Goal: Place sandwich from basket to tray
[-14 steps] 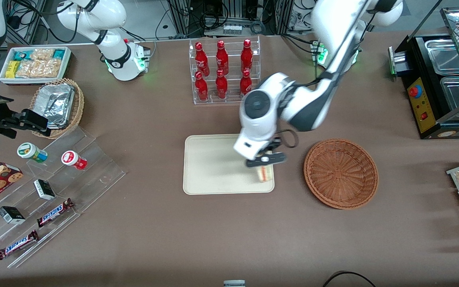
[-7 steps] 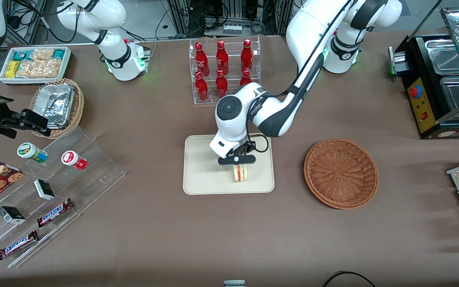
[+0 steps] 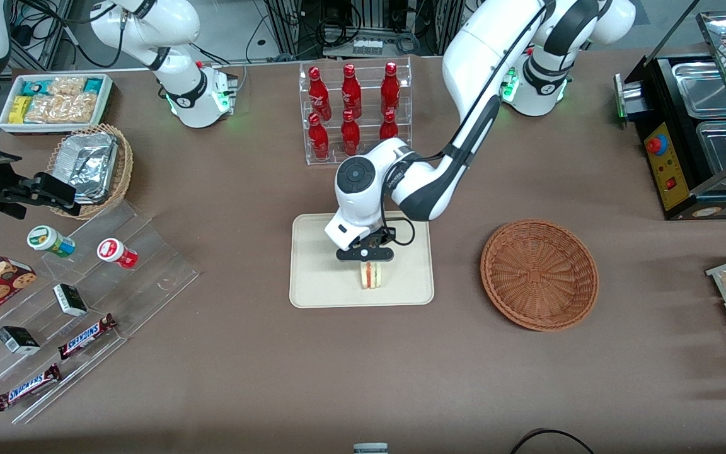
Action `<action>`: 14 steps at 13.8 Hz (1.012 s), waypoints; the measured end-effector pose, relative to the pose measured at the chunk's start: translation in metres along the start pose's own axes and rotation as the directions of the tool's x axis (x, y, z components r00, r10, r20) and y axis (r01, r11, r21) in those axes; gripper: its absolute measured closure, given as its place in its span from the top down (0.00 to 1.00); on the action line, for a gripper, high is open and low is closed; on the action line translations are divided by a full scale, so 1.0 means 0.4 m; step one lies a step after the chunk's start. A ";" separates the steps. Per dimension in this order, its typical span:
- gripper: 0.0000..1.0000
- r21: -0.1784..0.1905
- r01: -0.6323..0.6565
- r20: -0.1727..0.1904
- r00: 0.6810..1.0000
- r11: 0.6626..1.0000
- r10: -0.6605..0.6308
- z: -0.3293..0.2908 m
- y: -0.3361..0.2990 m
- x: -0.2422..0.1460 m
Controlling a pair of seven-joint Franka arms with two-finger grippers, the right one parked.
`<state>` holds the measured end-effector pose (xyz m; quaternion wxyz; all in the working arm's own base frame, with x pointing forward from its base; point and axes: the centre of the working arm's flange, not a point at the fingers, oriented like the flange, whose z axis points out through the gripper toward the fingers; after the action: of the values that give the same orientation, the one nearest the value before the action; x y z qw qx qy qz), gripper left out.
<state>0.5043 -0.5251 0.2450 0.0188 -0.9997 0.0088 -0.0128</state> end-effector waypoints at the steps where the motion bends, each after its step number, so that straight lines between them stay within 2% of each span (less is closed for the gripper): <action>1: 0.14 -0.001 0.001 -0.001 1.000 1.000 -0.001 0.002 0.000 0.002; 3: 0.28 -0.004 0.004 -0.007 1.000 1.000 -0.004 -0.012 0.000 0.010; 5: 0.51 -0.005 0.015 -0.015 1.000 1.000 -0.015 -0.067 -0.004 0.027; 8: 0.82 0.011 0.089 -0.016 0.996 0.996 -0.089 -0.293 -0.085 0.068; 10: 1.00 0.039 0.161 0.000 0.987 0.986 -0.161 -0.495 -0.228 0.100; 14: 1.00 0.051 0.196 0.031 0.980 0.979 -0.198 -0.799 -0.582 0.108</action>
<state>0.5430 -0.3054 0.5741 0.0413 -0.9950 -0.0909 0.0031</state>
